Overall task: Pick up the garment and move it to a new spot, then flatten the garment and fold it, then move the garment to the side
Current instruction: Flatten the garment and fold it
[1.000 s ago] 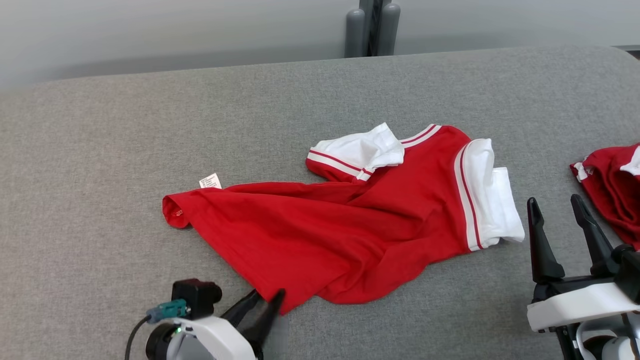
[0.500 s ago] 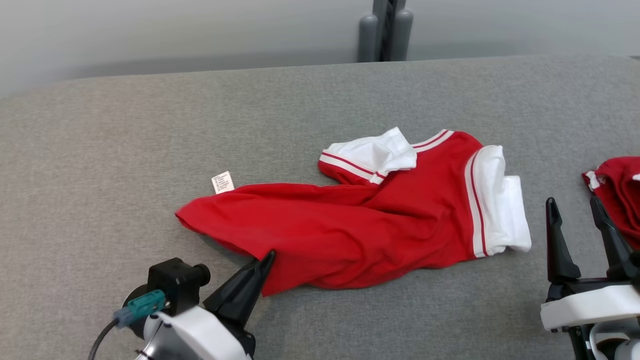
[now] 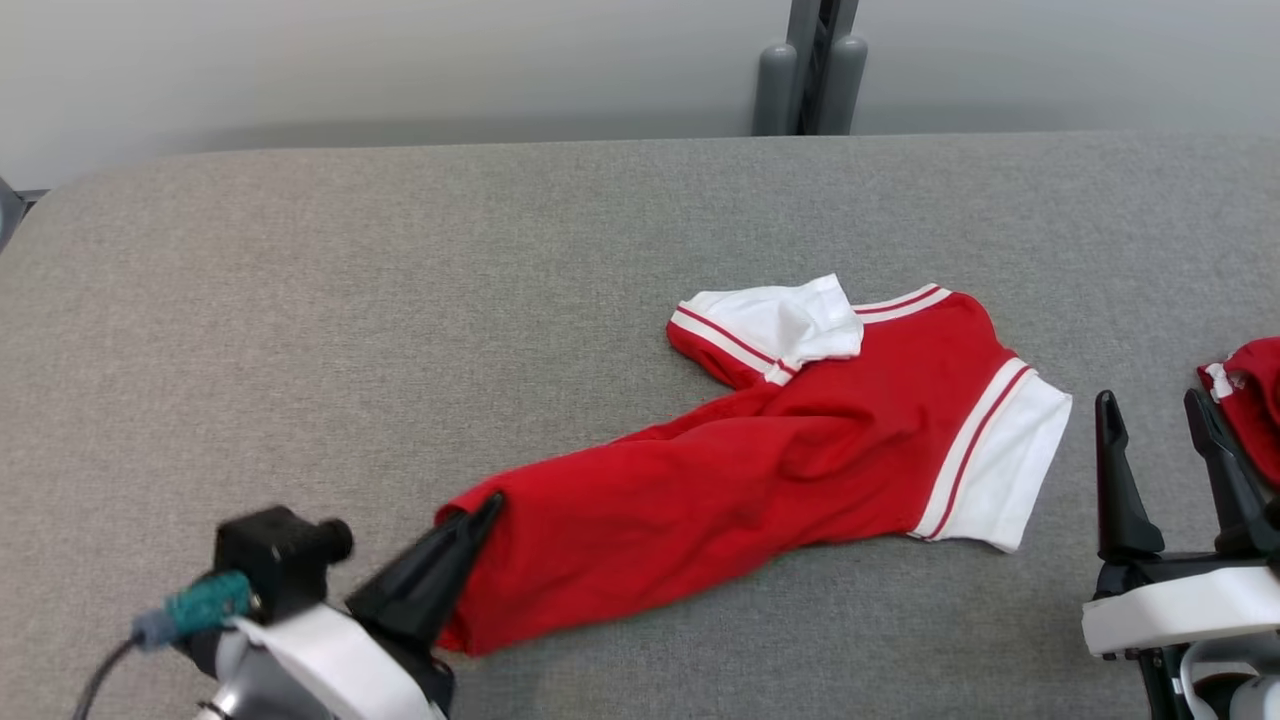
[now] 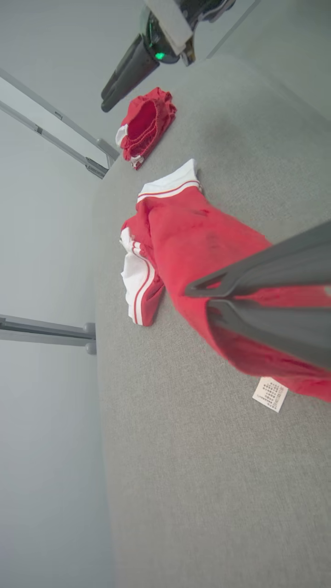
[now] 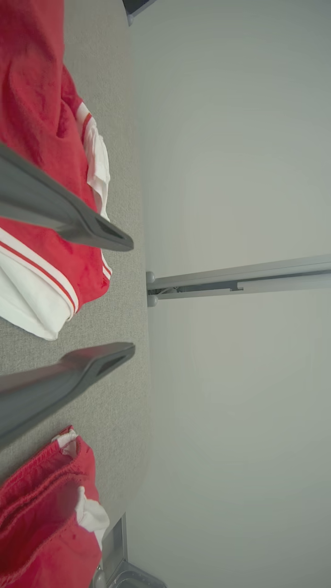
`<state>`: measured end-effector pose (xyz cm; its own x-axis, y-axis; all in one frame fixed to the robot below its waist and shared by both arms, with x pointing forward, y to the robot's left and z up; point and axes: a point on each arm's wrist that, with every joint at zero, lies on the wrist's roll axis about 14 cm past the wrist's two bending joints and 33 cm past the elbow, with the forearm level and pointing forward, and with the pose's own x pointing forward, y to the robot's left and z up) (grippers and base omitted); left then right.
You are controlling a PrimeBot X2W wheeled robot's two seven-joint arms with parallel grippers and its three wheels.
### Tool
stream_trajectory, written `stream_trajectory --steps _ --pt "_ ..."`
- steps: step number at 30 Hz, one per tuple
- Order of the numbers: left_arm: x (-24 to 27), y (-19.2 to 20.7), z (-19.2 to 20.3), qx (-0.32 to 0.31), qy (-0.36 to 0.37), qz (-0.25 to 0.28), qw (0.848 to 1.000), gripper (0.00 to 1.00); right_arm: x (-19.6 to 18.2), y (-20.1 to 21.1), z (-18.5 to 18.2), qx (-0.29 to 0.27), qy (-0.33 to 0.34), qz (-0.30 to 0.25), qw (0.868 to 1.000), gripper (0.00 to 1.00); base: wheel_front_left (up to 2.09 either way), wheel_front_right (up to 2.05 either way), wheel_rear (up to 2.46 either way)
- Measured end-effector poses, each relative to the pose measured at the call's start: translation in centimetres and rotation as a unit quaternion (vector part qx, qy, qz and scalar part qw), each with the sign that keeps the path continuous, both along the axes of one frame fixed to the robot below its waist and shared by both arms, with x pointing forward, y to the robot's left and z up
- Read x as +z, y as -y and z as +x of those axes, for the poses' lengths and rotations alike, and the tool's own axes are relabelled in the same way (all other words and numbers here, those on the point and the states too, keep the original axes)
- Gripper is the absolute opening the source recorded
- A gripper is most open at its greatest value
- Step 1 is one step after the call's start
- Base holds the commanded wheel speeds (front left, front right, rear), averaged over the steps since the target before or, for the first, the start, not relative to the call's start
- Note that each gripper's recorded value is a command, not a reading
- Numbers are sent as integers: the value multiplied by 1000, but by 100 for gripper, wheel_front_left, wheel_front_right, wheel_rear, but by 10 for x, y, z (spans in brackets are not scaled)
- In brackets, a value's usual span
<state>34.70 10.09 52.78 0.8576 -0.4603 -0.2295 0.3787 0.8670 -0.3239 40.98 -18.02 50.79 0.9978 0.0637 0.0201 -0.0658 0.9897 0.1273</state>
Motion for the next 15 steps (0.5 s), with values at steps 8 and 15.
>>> stream_trajectory --steps 8,15 --pt "-52 -27 52 41 -47 3 998 0 -5 6 1 -9 -7 1 1000 100 0 0 0" --pt "-94 -33 93 58 -79 12 995 0 -16 18 1 -26 -22 1 999 100 0 0 0"
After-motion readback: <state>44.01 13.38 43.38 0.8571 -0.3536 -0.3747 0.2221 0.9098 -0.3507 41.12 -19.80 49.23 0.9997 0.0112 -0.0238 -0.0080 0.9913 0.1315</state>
